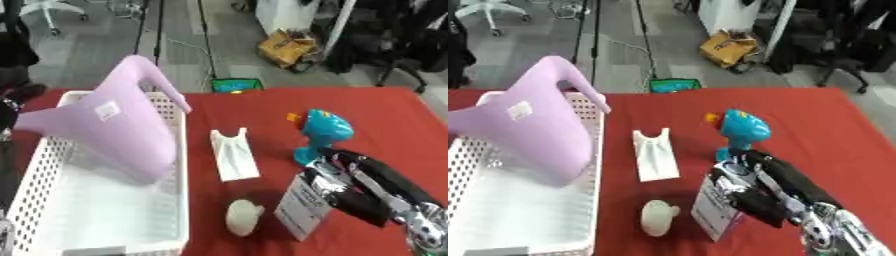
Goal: Pick up objects on the table and place them in the box.
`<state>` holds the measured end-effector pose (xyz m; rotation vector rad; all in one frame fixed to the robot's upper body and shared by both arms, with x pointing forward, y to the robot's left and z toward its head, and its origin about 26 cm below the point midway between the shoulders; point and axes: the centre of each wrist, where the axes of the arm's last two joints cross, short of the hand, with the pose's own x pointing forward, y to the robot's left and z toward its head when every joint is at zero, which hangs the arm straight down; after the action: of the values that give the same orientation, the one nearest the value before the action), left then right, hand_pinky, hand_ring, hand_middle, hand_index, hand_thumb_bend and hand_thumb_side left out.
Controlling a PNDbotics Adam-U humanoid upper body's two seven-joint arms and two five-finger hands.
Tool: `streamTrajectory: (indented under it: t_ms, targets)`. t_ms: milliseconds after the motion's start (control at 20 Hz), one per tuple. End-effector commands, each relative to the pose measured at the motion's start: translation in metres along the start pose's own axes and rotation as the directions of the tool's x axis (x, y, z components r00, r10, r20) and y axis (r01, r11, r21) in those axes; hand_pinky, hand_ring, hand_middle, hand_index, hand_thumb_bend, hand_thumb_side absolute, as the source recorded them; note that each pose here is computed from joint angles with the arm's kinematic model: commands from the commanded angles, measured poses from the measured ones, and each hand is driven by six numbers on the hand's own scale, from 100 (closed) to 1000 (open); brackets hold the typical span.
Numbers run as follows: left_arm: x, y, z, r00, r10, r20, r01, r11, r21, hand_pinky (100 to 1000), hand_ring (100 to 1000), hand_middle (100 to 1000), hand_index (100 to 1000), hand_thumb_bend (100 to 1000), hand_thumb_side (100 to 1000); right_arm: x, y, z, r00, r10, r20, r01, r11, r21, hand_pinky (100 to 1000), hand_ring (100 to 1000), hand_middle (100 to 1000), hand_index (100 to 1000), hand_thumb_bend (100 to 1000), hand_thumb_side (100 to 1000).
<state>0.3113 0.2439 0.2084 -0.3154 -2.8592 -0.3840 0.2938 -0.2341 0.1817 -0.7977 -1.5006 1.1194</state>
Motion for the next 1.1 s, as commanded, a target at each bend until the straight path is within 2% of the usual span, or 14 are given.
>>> streamTrajectory:
  t_ms: [50,600,650,800,850,950,1000,1050,1100]
  targets:
    - [0.0049,0.0014,-0.0060,1.000,-0.011,0.026,0.012,1.000,-0.014,832,858,767,722,100,879,0.0018,-0.0058,0.0011,1.000,0.023,0.007,-0.023,1.000,-0.010,868,965,898,1000,306,1000]
    - [0.0048,0.0012,-0.0058,1.000,-0.010,0.026,0.010,1.000,-0.013,832,854,765,718,100,879,0.0037,-0.0009,0.0015,0.999,0.052,-0.013,-0.052,0.998,0.029,902,981,909,1000,382,1000]
    - [0.0048,0.0011,-0.0058,1.000,-0.010,0.025,0.010,1.000,-0.013,832,854,765,718,100,880,0.0040,-0.0006,0.0015,0.998,0.054,-0.013,-0.054,0.998,0.034,918,988,917,1000,437,1000]
    - [0.0047,0.0008,-0.0058,1.000,-0.008,0.025,0.008,1.000,-0.012,836,854,765,718,100,880,0.0043,0.0007,0.0016,0.998,0.061,-0.017,-0.060,0.997,0.057,930,990,921,1000,479,978]
    - [0.0047,0.0008,-0.0058,1.000,-0.007,0.024,0.007,1.000,-0.012,838,853,764,717,100,881,0.0042,0.0011,0.0017,0.998,0.062,-0.021,-0.061,0.996,0.066,930,991,922,1000,550,860]
    - [0.0047,0.0006,-0.0057,1.000,-0.006,0.024,0.006,1.000,-0.013,841,853,764,716,100,881,0.0043,0.0016,0.0018,0.997,0.065,-0.030,-0.062,0.994,0.091,926,991,925,1000,610,763]
    - [0.0046,0.0005,-0.0056,1.000,-0.005,0.023,0.006,1.000,-0.013,841,853,764,716,100,881,0.0043,0.0013,0.0017,0.997,0.068,-0.036,-0.064,0.993,0.099,926,991,925,1000,611,761]
    - [0.0046,0.0005,-0.0056,1.000,-0.005,0.023,0.005,1.000,-0.013,843,853,763,715,100,881,0.0042,0.0010,0.0016,0.997,0.070,-0.041,-0.066,0.992,0.105,923,993,931,1000,642,682]
    - [0.0046,0.0005,-0.0056,1.000,-0.004,0.023,0.005,1.000,-0.013,843,853,763,715,100,881,0.0041,0.0010,0.0016,0.996,0.072,-0.047,-0.066,0.991,0.113,923,993,931,1000,642,682]
